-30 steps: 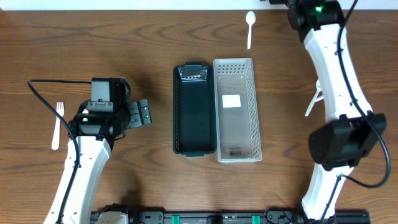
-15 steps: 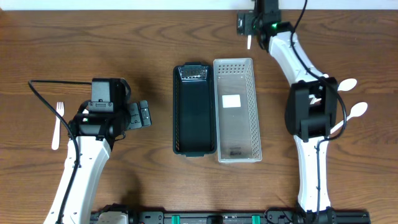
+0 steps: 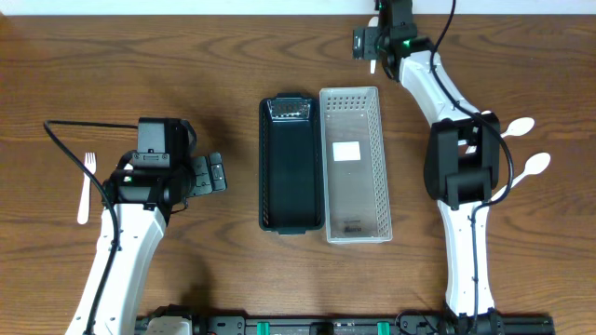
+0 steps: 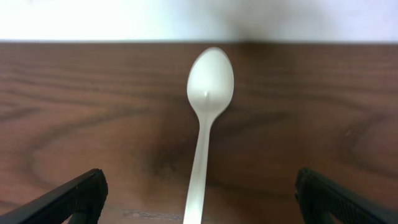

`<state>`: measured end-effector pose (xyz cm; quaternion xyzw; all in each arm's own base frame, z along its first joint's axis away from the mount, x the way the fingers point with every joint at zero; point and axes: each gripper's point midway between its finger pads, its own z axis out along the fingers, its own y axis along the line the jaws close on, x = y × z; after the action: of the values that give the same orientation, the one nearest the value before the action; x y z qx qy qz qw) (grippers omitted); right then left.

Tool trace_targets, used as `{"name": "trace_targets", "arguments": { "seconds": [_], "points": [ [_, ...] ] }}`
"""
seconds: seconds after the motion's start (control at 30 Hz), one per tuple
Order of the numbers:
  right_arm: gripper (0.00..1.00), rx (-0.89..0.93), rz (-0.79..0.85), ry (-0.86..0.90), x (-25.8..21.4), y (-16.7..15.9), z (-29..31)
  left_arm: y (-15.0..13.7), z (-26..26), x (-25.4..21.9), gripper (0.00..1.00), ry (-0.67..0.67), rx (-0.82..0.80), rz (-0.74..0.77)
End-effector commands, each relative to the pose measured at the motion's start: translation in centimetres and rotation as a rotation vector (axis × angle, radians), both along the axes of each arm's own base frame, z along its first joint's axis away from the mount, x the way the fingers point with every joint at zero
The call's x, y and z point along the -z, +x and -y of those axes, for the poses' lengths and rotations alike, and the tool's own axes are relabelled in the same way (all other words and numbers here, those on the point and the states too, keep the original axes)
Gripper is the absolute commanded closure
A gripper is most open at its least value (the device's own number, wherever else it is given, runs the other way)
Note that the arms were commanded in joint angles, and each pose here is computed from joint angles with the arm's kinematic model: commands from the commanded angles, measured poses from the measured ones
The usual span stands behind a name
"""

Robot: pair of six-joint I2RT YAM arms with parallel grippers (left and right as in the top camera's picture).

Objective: Pack container

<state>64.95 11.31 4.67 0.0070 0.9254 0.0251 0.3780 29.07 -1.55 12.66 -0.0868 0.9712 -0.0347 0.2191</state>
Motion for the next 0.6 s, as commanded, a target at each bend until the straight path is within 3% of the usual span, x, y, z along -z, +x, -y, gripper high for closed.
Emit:
{"name": "trace_targets", "arguments": {
  "seconds": [0.0,0.57],
  "points": [
    [0.01,0.010,-0.037,0.003,2.3,-0.2,0.0,0.2,-0.1,-0.4,0.02,0.002,-0.018,0.007],
    [0.04,0.026,-0.134,0.029,6.4,-1.3,1.2,0.2,-0.1,-0.4,0.02,0.002,-0.018,0.007]
  ]
}}
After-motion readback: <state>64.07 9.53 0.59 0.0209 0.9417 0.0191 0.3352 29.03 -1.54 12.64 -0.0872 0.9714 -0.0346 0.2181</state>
